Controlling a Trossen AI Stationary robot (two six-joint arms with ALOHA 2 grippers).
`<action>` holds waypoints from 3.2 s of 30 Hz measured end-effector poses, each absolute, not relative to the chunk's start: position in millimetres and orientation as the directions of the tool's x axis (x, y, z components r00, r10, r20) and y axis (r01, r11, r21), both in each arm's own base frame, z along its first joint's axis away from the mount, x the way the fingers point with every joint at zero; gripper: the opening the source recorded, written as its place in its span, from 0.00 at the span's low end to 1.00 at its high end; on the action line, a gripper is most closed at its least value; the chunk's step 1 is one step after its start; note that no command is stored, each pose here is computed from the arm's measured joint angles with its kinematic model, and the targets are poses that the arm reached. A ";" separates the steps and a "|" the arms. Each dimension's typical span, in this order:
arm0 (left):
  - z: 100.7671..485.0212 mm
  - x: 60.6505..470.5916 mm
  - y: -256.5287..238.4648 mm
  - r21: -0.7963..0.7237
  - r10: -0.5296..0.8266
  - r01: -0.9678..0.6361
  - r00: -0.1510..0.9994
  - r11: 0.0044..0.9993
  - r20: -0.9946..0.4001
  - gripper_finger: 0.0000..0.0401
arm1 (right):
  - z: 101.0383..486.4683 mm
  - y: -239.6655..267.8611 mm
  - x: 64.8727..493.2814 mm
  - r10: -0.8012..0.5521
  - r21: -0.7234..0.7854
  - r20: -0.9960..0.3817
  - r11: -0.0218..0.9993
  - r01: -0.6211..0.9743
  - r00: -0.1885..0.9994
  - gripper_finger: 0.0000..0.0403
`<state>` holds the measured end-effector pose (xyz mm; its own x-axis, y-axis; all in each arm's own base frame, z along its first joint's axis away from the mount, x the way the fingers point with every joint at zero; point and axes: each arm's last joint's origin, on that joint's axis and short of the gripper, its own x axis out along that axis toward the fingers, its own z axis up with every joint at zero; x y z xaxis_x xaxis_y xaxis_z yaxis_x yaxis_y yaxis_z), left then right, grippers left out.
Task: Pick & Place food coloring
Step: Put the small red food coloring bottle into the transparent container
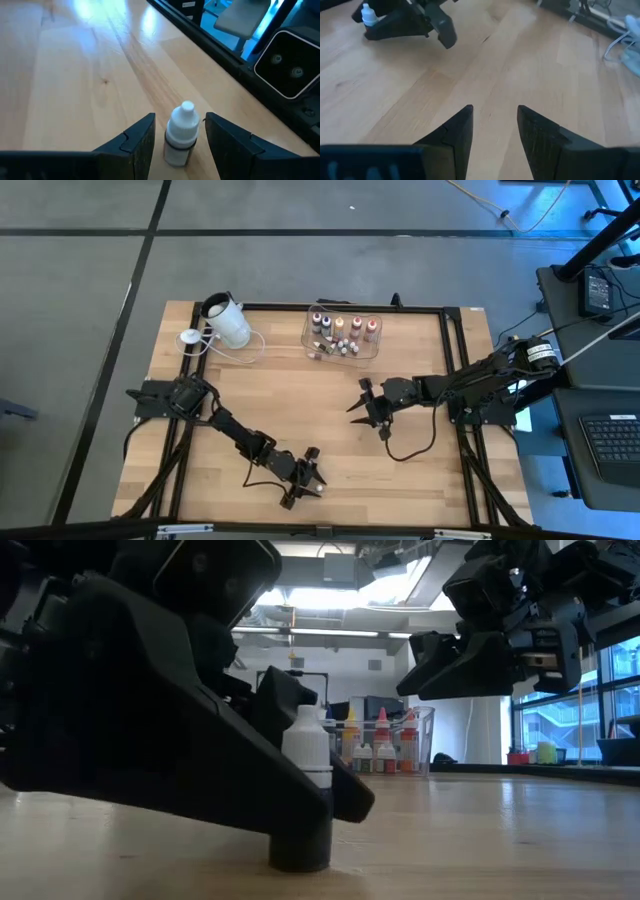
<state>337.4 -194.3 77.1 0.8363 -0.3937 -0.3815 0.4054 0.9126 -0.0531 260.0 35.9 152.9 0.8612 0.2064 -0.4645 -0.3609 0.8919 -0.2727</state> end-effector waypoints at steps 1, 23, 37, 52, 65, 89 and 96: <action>77.0 338.1 -194.9 -0.054 -0.395 0.407 0.836 0.912 -0.381 0.42 | 153.0 35.9 260.0 0.206 -0.284 -0.464 0.886 -0.365 0.862 0.39; 83.4 339.0 -196.8 -0.059 -0.402 0.406 0.855 0.912 -0.328 0.42 | 154.5 20.5 262.4 0.155 -0.349 -0.449 0.877 -0.332 0.880 0.39; 81.4 338.3 -196.4 -0.084 -0.398 0.394 0.848 0.915 -0.349 0.24 | 154.4 20.5 262.3 0.157 -0.346 -0.450 0.877 -0.334 0.879 0.39; 98.0 351.0 -178.0 -0.044 -0.218 0.213 0.950 0.976 -0.225 0.19 | 156.1 20.6 263.2 0.157 -0.352 -0.432 0.877 -0.327 0.888 0.39; 164.1 377.3 -68.1 0.038 0.360 -0.358 0.928 0.933 -0.092 0.17 | 164.8 7.2 250.9 -0.282 -0.391 -0.463 0.916 0.091 0.840 0.39; 170.8 370.2 90.0 0.033 0.530 -0.534 0.829 0.845 -0.177 0.18 | 185.8 24.5 223.0 -0.216 -0.270 -0.516 0.959 0.081 0.829 0.39; 153.8 372.6 93.1 -0.053 0.548 -0.569 0.810 0.820 -0.209 0.18 | 184.0 24.2 221.9 -0.218 -0.256 -0.533 0.963 0.090 0.817 0.39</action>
